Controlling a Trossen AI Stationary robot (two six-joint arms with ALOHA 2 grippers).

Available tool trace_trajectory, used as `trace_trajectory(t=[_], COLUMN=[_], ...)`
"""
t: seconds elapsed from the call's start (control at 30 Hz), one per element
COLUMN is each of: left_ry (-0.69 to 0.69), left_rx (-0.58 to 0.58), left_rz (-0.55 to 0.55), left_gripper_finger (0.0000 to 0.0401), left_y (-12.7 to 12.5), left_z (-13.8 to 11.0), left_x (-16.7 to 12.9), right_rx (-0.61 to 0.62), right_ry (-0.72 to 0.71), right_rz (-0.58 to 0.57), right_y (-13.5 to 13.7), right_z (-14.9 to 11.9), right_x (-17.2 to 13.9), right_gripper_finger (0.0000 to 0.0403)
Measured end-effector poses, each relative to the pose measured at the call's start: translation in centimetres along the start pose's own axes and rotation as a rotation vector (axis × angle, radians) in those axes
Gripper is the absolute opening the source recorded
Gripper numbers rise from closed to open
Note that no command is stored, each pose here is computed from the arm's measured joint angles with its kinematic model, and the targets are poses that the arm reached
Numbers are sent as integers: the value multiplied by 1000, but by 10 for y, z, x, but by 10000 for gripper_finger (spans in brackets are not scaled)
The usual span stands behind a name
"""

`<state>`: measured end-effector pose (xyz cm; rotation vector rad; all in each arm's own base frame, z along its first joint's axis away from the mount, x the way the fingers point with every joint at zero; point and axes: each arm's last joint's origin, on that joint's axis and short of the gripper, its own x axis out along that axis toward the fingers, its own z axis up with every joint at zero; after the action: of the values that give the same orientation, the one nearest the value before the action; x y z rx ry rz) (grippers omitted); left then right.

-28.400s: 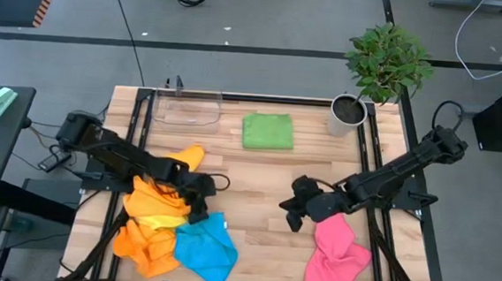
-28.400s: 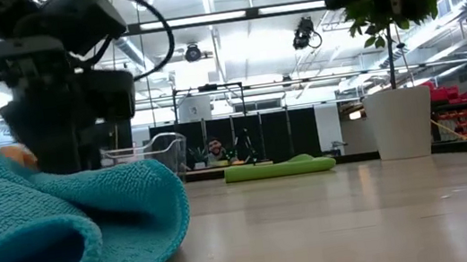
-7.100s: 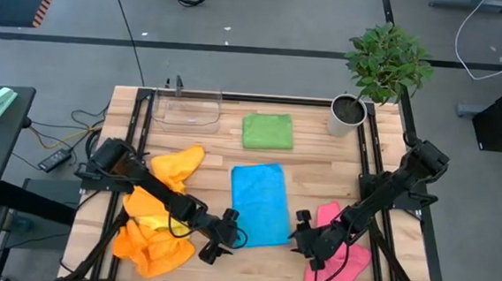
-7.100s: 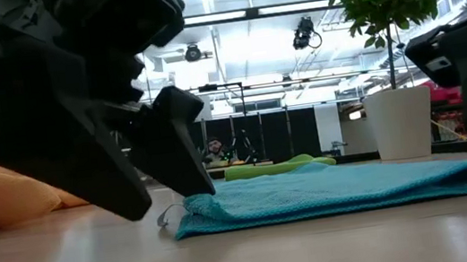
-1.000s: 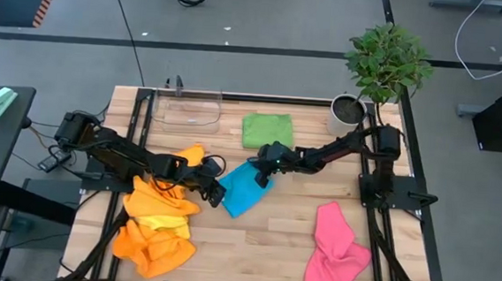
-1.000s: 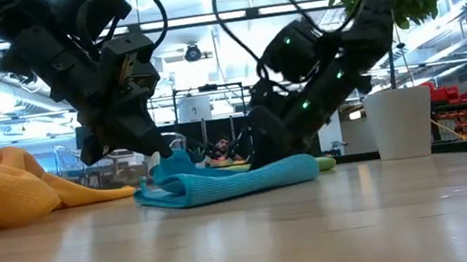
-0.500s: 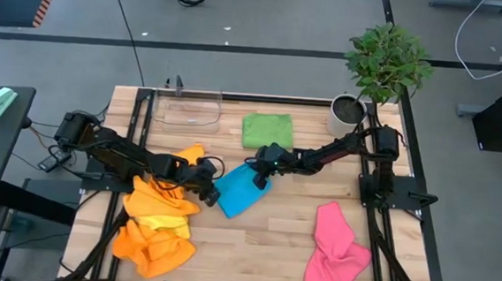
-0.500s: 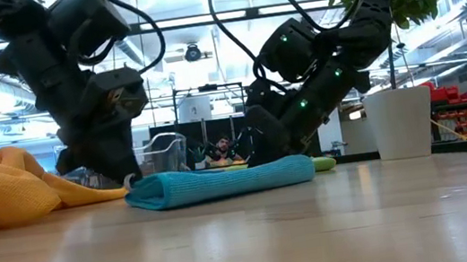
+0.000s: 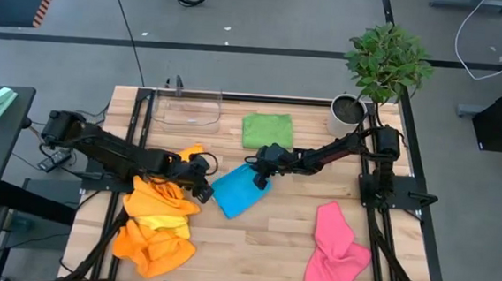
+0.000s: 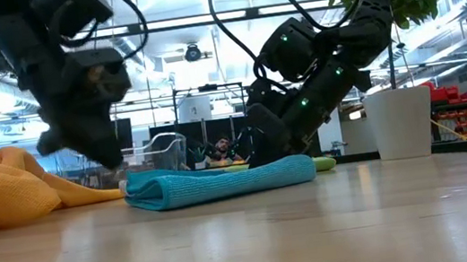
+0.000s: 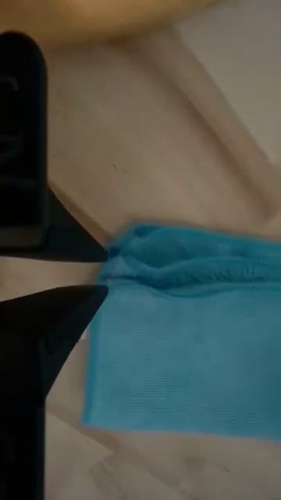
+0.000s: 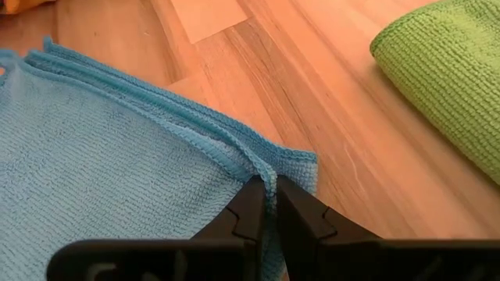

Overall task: Fold microfiber towels
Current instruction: Fold the blue towel

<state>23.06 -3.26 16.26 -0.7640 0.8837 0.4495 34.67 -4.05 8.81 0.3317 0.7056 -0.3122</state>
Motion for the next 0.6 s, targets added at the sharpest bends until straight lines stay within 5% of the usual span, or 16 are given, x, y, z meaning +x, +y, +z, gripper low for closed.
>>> trace_trajectory(t=[0.2, 0.3, 0.6], left_ry=[-193, -265, -102], left_rx=[7, 41, 53], left_rz=[-188, -256, -79], left_gripper_finger=[30, 8, 5], left_y=[-20, -34, -18], left_z=[11, 13, -8], left_x=[-21, -8, 51], right_rx=[6, 12, 27], right_ry=[1, 2, 2], right_rz=[1, 0, -4], right_y=[0, 0, 0], right_z=[0, 0, -1], right_x=[0, 0, 0], right_gripper_finger=[39, 39, 39])
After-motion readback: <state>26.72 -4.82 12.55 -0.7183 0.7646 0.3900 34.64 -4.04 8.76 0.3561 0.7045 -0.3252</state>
